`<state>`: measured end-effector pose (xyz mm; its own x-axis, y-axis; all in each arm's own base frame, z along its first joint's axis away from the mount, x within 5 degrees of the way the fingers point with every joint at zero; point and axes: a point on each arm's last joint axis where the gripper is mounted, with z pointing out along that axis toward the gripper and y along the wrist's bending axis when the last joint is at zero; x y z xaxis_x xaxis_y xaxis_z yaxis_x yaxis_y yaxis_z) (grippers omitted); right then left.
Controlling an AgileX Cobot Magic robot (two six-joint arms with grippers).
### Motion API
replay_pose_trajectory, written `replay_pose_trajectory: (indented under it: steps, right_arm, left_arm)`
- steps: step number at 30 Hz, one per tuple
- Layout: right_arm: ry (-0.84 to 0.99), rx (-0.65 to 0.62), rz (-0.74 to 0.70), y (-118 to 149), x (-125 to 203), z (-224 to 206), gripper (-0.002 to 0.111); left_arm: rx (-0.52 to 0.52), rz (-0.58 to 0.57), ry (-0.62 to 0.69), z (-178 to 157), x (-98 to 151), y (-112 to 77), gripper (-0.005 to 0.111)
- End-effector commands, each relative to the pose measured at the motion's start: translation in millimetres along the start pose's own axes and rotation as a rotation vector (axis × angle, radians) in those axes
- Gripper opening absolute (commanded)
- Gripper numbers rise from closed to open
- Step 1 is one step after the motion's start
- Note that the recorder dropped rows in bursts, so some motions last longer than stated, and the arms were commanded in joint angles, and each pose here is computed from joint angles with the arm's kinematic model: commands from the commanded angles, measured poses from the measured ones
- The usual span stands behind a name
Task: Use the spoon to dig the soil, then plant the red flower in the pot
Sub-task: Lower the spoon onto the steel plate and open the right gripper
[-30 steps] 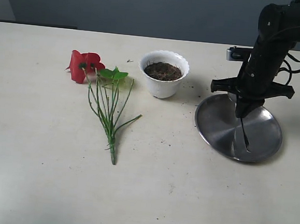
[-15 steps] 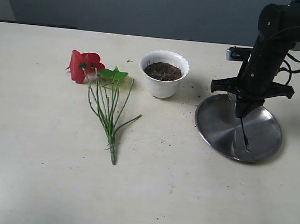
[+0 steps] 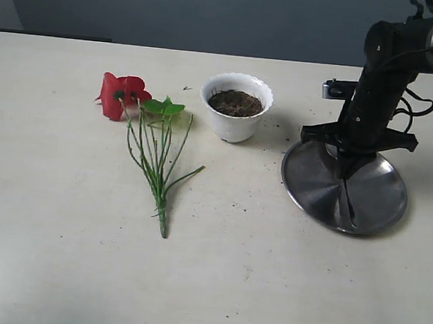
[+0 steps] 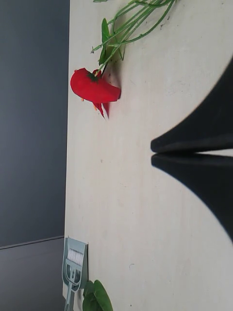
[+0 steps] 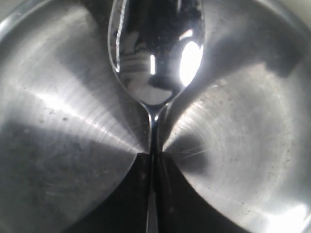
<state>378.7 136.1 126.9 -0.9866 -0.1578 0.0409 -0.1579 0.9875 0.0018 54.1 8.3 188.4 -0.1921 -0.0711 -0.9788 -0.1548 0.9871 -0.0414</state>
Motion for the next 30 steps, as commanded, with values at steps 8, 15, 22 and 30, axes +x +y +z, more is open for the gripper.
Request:
replay_pose_trajectory:
  steps: [8, 15, 22, 30]
  right_arm:
    - [0.026, 0.027, -0.009, -5.7, 6.9, 11.9, -0.001]
    - [-0.026, 0.017, -0.01, -5.1, 3.6, 14.3, -0.001]
    - [-0.03, 0.015, -0.009, -4.9, 3.1, 14.3, -0.001]
    - [-0.03, 0.015, -0.009, -4.9, 3.1, 14.3, -0.001]
  left_arm:
    - [0.001, 0.003, -0.004, 0.2, 1.0, 0.0, 0.0]
    - [0.001, 0.003, -0.004, 0.2, 1.0, 0.0, 0.0]
    - [0.001, 0.003, -0.004, 0.2, 1.0, 0.0, 0.0]
    - [0.001, 0.003, -0.004, 0.2, 1.0, 0.0, 0.0]
